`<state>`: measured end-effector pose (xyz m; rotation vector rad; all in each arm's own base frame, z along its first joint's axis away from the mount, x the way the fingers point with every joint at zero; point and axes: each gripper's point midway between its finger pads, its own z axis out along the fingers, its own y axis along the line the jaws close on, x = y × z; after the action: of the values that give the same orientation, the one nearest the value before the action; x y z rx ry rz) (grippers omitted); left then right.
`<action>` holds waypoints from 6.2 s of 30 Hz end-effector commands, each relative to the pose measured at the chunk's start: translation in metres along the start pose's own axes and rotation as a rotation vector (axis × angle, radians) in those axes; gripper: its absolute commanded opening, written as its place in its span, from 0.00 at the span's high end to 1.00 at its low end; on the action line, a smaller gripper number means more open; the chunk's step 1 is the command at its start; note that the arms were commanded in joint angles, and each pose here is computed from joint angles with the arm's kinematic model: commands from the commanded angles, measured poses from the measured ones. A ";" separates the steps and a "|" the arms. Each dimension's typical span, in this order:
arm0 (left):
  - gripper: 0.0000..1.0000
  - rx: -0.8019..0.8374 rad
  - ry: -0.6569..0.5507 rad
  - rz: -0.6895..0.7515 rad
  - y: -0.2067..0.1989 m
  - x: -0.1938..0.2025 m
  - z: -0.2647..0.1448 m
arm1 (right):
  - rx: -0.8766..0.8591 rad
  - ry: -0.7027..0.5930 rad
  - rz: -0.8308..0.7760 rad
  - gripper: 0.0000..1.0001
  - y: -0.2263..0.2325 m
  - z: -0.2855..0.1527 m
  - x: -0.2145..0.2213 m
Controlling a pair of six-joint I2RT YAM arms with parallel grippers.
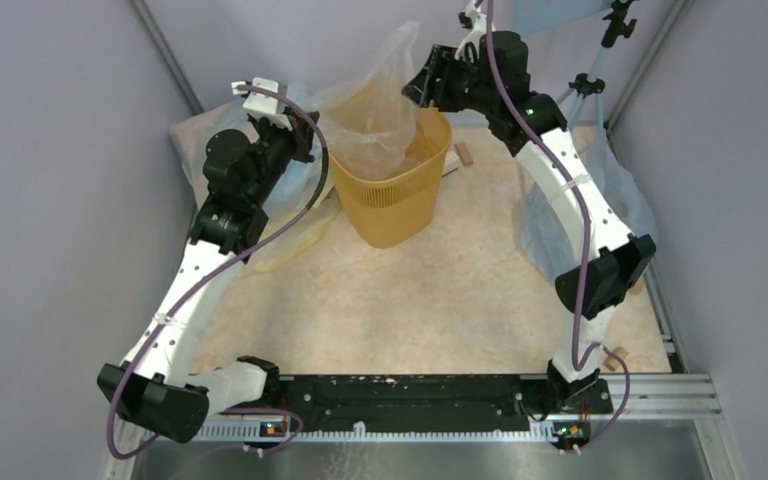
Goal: Put the trash bags into the trash bin
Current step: Place the trash bag in the trash bin.
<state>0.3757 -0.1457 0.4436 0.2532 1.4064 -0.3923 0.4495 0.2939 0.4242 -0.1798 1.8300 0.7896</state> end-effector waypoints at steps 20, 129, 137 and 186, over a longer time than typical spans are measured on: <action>1.00 -0.091 -0.014 0.057 0.019 -0.010 -0.006 | 0.133 0.029 -0.021 0.83 -0.042 -0.029 -0.008; 1.00 -0.102 0.251 -0.146 0.036 0.109 -0.076 | 0.234 0.155 -0.009 1.00 -0.092 -0.078 0.108; 1.00 -0.130 0.322 -0.180 0.042 0.149 -0.080 | 0.281 0.177 -0.023 1.00 -0.110 -0.071 0.125; 0.78 -0.150 0.260 -0.337 0.084 0.155 0.009 | 0.294 0.094 -0.067 0.75 -0.133 -0.021 0.075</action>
<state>0.4311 -0.0920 0.2578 -0.0737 1.8250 -0.5149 0.4677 0.2066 0.2879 -0.0765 2.0391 0.4755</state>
